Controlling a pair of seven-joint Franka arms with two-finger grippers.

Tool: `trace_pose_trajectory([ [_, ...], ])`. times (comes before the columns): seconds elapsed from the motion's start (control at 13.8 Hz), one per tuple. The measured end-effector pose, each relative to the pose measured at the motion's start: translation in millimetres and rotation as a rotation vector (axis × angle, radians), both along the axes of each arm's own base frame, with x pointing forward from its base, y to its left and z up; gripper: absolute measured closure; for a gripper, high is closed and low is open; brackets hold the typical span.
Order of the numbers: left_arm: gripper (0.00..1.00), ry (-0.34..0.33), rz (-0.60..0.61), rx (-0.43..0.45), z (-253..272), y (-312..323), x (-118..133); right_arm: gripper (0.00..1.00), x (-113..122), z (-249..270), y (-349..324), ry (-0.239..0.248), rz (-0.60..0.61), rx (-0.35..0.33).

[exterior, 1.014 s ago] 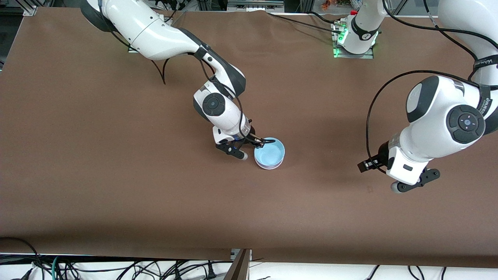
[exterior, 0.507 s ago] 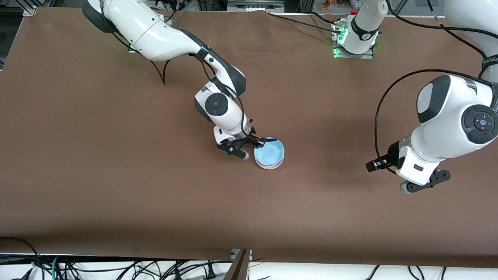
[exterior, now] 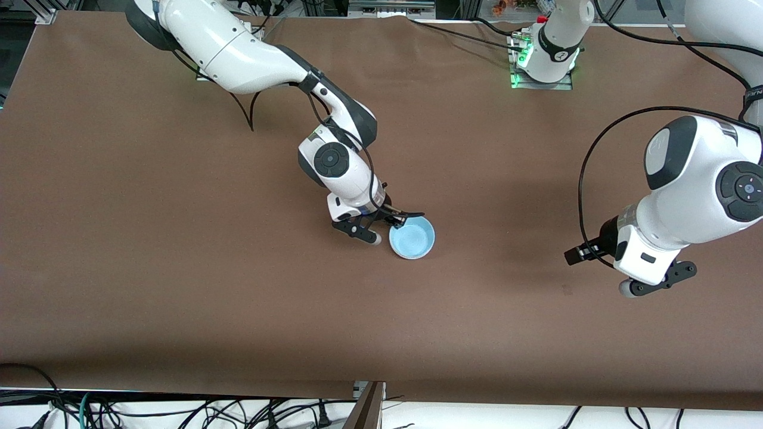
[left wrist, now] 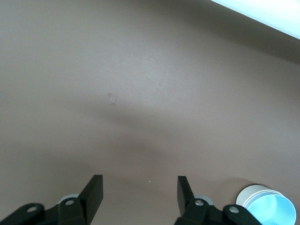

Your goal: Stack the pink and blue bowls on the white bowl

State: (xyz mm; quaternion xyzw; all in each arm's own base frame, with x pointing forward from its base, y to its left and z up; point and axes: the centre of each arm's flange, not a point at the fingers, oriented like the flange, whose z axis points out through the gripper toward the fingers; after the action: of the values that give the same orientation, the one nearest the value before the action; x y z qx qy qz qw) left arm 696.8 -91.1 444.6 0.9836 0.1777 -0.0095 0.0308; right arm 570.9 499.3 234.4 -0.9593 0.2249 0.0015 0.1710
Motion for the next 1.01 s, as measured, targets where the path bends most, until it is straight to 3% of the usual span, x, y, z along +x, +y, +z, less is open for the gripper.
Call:
trace_pose_trajectory([
  [0.22, 0.23, 0.000, 0.000, 0.000, 0.3, 0.1, 0.0, 0.30, 7.2, 10.7, -5.7, 0.011, -0.001, -0.022],
  [0.43, 0.23, 0.007, -0.015, 0.007, 6.4, 6.1, -2.6, 0.00, 32.9, 63.6, -45.8, 0.009, 0.099, -0.109],
  [0.65, 0.22, 0.025, -0.033, 0.033, 35.6, 12.0, -14.2, 0.00, 55.4, 153.1, -138.5, 0.035, 0.350, -0.254],
  [0.8, 0.20, 0.030, -0.040, 0.054, 65.3, 9.8, -27.1, 0.00, 61.4, 208.0, -220.3, 0.074, 0.475, -0.312],
  [1.01, 0.18, 0.045, -0.097, 0.094, 109.5, 4.1, -54.0, 0.00, 49.0, 266.0, -311.5, 0.160, 0.442, -0.295],
])
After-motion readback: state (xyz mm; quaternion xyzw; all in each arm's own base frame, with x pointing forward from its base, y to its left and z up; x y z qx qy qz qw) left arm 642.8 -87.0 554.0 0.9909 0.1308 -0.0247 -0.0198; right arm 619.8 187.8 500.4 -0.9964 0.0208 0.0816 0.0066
